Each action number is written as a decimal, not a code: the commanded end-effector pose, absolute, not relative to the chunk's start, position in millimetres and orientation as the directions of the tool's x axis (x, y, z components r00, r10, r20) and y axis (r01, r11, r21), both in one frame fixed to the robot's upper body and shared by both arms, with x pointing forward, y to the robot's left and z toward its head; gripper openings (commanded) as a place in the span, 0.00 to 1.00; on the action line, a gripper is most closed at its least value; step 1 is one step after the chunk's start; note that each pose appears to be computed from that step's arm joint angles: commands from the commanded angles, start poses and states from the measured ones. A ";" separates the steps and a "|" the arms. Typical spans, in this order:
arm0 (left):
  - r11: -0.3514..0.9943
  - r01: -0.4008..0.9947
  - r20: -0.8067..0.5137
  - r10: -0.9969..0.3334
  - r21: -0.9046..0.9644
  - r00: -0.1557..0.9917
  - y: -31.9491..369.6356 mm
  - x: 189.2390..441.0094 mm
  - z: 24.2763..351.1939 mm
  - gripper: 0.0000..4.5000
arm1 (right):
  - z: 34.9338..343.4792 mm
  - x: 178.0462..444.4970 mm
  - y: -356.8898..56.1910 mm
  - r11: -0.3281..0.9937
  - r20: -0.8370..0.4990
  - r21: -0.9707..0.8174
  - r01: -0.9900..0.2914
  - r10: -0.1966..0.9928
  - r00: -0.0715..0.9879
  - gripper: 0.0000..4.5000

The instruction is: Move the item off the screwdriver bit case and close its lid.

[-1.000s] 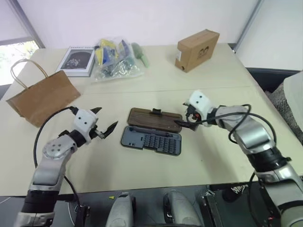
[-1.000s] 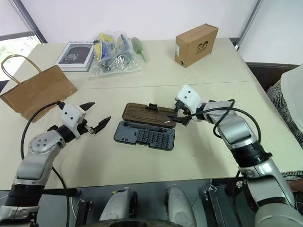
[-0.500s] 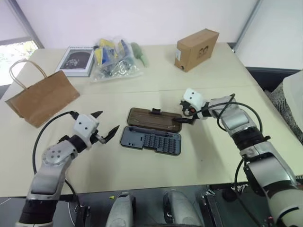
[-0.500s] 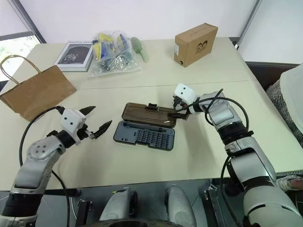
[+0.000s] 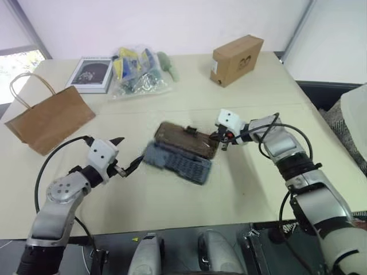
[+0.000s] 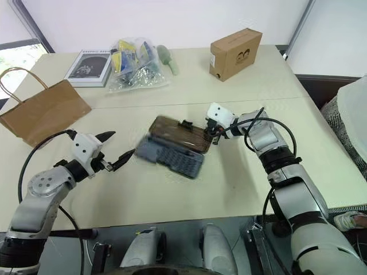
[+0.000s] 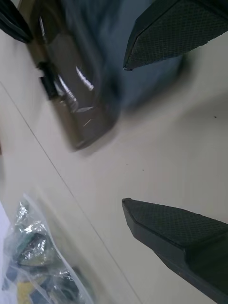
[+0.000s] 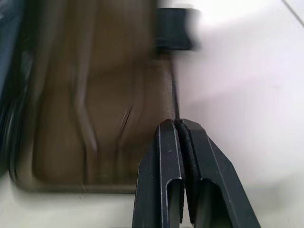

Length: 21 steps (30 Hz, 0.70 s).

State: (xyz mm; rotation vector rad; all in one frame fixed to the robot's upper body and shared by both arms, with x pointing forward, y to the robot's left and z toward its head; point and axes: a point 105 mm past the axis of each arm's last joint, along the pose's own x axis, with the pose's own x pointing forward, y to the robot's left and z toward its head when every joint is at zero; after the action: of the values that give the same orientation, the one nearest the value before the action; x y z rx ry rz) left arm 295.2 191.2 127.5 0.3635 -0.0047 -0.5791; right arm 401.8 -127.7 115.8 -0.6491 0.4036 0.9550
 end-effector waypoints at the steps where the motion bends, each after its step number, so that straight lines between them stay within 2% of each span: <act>1: 0.770 0.509 -0.055 -0.531 0.384 0.845 195.1 296.9 141.9 1.00 | 118.4 398.5 -121.1 0.368 -0.579 -0.351 -0.861 0.637 0.508 0.01; 11: 0.772 0.486 -0.033 -0.519 0.410 0.854 203.3 306.9 153.2 1.00 | 117.4 380.1 -106.6 0.043 -0.626 -0.505 -0.862 0.668 0.401 0.01; 21: 0.760 0.508 -0.029 -0.544 0.406 0.838 197.5 308.6 152.7 1.00 | 131.1 389.1 -84.8 -0.172 -0.640 -0.615 -0.769 0.679 0.359 0.01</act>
State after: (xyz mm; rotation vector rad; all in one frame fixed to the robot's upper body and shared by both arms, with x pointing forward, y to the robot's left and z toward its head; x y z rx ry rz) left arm 310.0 200.3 142.2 0.3972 -0.0454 -0.5669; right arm 389.1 -93.7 124.9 -1.1296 0.1526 1.2581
